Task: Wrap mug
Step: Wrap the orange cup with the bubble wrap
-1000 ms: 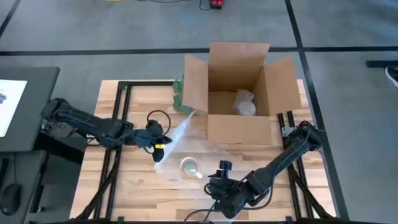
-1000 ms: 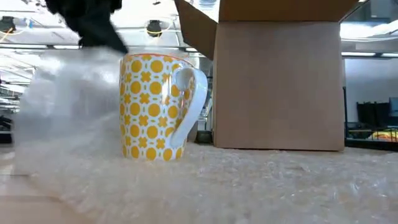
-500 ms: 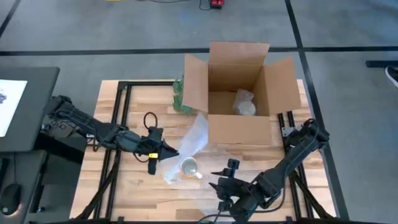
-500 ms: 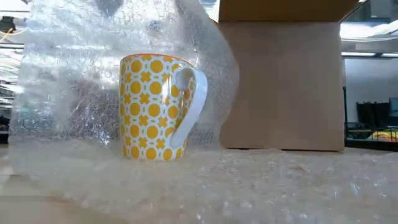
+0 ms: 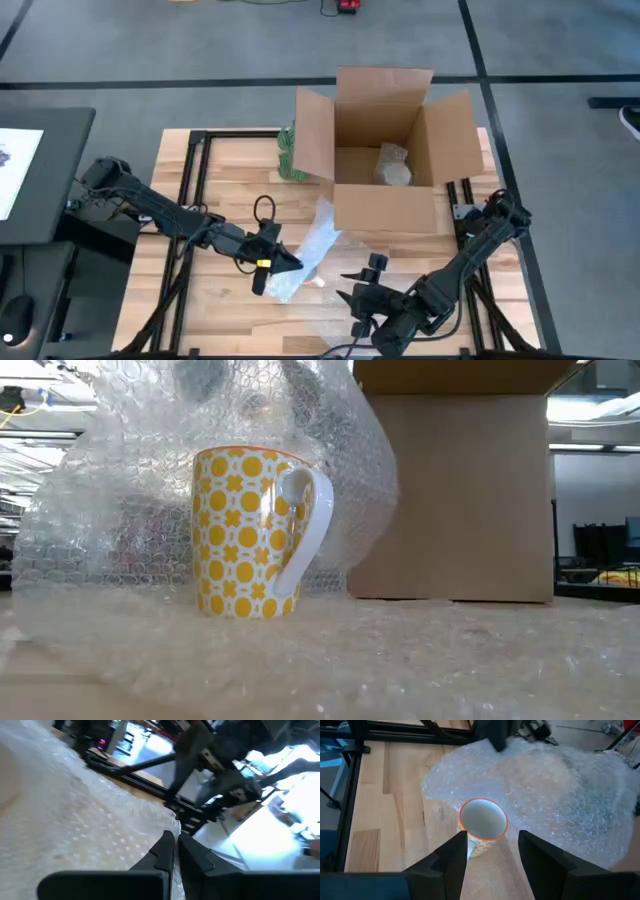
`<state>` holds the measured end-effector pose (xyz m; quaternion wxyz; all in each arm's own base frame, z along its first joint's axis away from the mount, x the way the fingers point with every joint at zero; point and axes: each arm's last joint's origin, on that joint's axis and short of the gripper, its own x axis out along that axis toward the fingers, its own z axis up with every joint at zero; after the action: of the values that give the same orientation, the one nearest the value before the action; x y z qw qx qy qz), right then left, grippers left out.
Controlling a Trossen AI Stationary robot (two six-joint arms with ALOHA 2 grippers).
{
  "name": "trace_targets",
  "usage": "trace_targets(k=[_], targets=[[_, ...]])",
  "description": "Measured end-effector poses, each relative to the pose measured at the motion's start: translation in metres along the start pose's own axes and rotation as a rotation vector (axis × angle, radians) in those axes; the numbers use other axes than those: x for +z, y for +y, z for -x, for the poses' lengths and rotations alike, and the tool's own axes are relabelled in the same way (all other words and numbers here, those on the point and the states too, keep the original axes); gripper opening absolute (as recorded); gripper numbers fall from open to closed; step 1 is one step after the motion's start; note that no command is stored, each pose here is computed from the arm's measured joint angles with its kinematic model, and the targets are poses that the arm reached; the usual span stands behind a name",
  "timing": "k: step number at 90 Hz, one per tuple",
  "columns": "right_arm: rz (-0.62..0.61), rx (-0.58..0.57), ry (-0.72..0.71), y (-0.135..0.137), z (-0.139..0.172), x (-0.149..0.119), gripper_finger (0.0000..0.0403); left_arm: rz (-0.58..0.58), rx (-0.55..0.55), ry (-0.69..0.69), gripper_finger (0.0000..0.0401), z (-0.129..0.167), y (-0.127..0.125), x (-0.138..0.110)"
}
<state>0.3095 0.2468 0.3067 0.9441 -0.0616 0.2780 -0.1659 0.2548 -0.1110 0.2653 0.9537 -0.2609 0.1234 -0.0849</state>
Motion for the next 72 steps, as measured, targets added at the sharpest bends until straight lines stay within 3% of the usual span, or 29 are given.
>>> trace_targets(k=[44, 72], targets=[[-0.003, -0.015, -0.003, -0.002, -0.003, 0.001, 0.0164, 0.010, -0.176, -0.018, 0.0157, -0.011, -0.007, 0.000], [-0.011, 0.032, 0.031, -0.001, -0.004, 0.001, 0.0164, -0.006, -0.277, -0.001, 0.0182, -0.005, -0.012, 0.005]])
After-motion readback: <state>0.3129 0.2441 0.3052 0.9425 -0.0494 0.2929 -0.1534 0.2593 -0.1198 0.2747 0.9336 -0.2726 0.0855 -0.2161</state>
